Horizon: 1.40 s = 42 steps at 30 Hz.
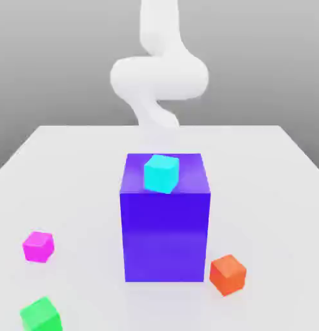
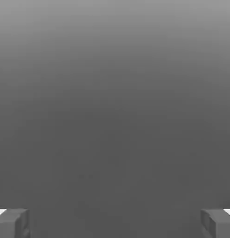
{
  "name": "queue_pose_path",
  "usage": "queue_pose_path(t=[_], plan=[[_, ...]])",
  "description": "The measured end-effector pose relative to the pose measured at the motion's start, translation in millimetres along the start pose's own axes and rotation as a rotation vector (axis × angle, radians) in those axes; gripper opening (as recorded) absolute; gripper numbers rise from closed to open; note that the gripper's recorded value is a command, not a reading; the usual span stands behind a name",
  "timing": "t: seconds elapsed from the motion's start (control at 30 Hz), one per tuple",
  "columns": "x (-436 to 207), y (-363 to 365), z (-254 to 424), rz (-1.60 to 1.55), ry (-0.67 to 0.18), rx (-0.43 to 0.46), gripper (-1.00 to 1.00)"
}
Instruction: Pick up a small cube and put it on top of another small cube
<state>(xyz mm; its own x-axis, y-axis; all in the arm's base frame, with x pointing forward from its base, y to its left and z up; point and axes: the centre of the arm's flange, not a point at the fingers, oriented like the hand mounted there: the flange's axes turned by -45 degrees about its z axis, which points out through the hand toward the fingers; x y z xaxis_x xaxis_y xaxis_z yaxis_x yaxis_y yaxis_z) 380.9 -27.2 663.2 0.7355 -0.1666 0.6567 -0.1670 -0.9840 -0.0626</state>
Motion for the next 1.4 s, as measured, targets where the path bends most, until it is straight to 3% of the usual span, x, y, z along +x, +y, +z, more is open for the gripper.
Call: queue_pose_path(t=[0.33,0.7,0.93,0.97,1.2,1.4], plan=[[-85,146,202,0.646,-0.259,-0.285,0.0],[-298,285,306,1.408,-0.475,-0.581,0.0],[-365,292,358,1.5,-0.506,-0.615,0.0],[-370,292,362,1.5,-0.506,-0.615,-1.0],[-370,292,362,1.5,-0.505,-0.615,-1.0],[-334,288,321,1.501,-0.505,-0.615,-1.0]])
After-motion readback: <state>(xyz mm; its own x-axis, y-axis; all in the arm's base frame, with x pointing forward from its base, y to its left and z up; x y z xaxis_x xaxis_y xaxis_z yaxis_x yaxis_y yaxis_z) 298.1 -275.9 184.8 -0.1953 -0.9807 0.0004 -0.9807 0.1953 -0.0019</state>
